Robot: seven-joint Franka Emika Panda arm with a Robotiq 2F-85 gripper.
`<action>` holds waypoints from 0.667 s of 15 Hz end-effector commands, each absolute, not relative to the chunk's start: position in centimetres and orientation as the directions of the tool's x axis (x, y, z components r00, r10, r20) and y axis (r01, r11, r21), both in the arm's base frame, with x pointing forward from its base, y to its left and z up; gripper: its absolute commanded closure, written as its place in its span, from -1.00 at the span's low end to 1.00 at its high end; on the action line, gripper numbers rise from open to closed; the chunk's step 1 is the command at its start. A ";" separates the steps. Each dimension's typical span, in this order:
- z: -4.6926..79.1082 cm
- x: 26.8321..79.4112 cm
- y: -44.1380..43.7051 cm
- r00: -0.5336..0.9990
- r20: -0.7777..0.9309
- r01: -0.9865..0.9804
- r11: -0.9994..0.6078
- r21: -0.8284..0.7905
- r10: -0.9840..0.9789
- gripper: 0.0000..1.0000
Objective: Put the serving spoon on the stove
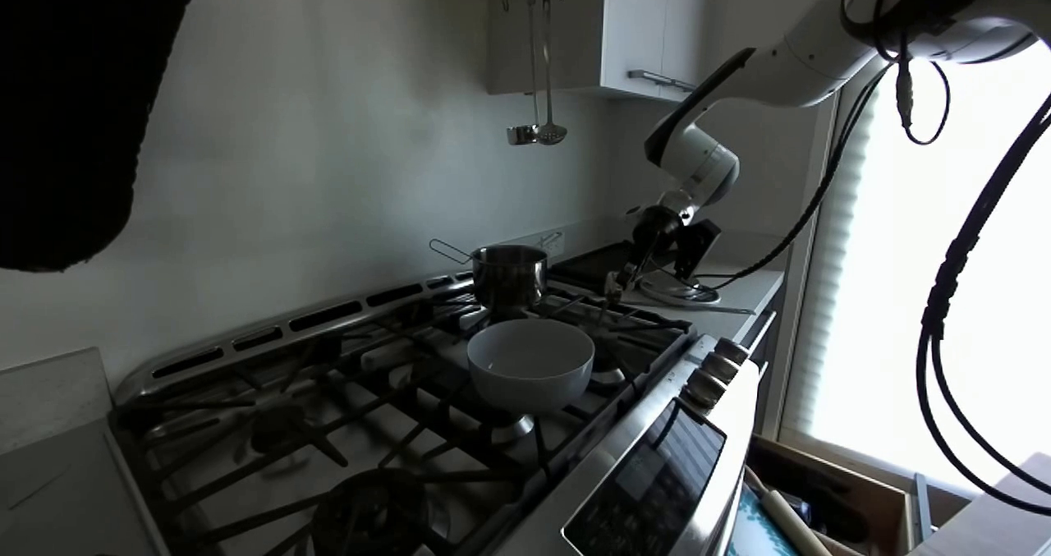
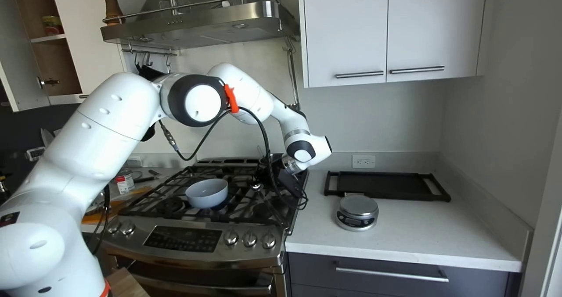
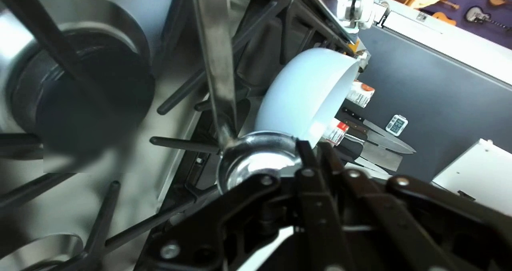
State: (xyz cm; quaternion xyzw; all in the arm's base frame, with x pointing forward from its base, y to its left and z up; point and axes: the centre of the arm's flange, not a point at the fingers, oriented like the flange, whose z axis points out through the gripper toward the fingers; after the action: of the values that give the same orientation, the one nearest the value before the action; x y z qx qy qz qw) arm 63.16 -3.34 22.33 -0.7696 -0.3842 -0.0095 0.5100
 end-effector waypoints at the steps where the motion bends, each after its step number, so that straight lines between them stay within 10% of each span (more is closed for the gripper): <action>1: 20.7 66.1 -3.3 0.700 0.412 0.607 -0.183 -0.773 0.583 0.96; 10: 18.4 70.5 -4.1 0.786 0.361 0.565 -0.346 -0.749 0.501 0.96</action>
State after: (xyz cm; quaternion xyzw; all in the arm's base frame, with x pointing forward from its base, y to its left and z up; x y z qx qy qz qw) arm 68.23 -3.68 19.20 -0.8032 -0.3557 -0.0258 0.4772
